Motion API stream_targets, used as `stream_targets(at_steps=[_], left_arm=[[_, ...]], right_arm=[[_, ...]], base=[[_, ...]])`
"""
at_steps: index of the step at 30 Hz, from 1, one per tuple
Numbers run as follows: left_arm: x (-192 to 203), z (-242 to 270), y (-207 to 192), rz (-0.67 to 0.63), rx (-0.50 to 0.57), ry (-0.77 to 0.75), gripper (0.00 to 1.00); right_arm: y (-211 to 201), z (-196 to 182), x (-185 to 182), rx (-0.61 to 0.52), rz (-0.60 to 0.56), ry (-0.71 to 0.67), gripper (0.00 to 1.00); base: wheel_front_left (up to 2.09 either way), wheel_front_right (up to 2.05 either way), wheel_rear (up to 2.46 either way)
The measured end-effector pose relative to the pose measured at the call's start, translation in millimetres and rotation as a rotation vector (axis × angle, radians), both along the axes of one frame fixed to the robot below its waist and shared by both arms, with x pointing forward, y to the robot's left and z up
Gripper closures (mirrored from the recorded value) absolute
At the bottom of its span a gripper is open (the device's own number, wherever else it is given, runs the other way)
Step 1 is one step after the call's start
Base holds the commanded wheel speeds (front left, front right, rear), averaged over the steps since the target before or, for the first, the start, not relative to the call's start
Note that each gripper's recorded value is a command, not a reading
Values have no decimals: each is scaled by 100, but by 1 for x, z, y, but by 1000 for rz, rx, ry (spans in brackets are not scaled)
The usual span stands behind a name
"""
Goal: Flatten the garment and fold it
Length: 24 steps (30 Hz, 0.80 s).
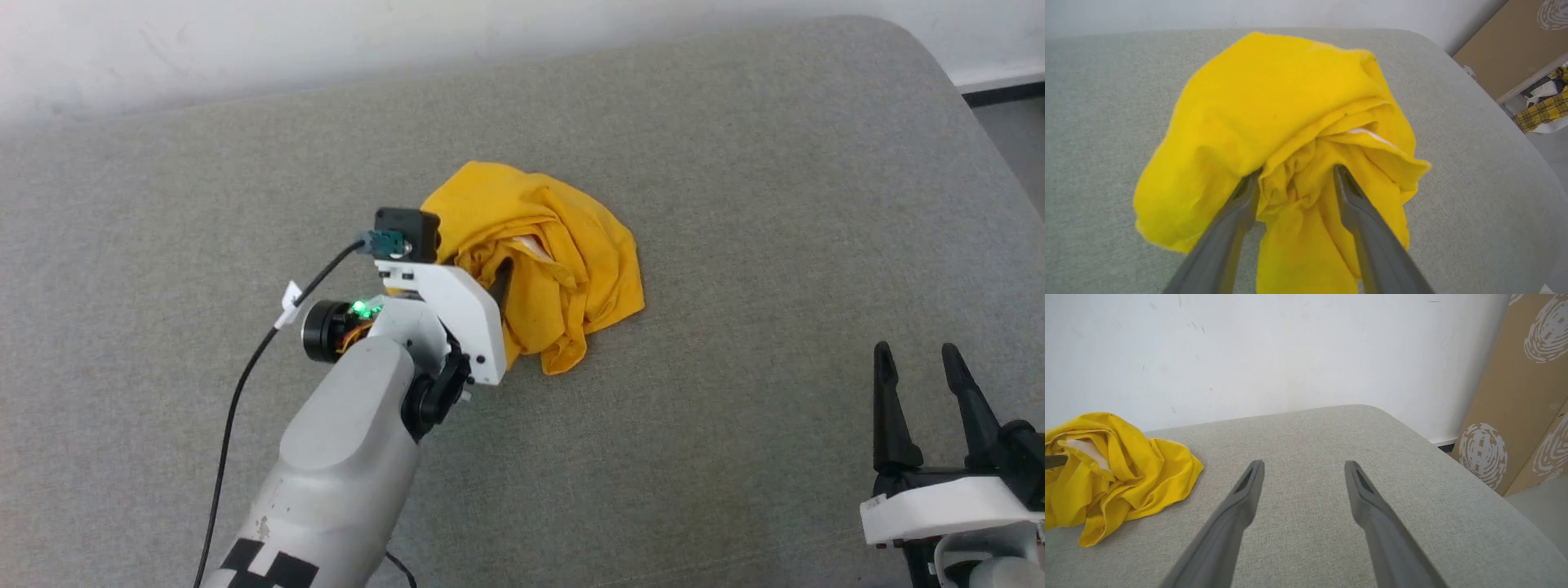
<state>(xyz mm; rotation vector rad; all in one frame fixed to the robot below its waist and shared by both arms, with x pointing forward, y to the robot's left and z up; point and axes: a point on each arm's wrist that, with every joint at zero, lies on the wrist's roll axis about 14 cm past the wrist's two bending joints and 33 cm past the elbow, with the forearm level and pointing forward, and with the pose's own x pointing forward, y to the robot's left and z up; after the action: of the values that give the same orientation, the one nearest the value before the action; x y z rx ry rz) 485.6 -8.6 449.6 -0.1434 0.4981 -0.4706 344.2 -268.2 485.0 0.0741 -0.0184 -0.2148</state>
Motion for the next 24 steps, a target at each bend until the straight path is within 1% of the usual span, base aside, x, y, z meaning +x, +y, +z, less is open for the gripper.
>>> stream_targets(at_steps=[5,8,10,12,14,15,18,20,24], left_arm=[[6,40,-5,9,-93,-115,0],[8,71,-5,20,-159,-220,0],[6,88,2,44,-196,-293,0],[4,100,19,95,-212,-374,0],[1,104,44,180,-236,-420,0],[-3,103,56,214,-231,-445,0],[-18,106,84,272,-237,-524,0],[-30,111,97,291,-235,-577,0],[-53,118,134,406,-186,-648,0]], right_arm=[[3,6,1,0,11,-19,0],[7,9,3,1,23,-30,0],[8,10,2,0,28,-34,0],[10,11,3,-2,33,-38,0],[10,14,3,-17,37,-45,0],[9,16,3,-20,34,-49,0],[6,19,2,-24,26,-60,0],[7,21,1,-25,28,-65,0],[9,24,2,-29,36,-76,0]], base=[[0,0,0],[0,0,0],[0,0,0],[0,0,0],[0,0,0],[0,0,0],[0,0,0],[0,0,0],[0,0,0]])
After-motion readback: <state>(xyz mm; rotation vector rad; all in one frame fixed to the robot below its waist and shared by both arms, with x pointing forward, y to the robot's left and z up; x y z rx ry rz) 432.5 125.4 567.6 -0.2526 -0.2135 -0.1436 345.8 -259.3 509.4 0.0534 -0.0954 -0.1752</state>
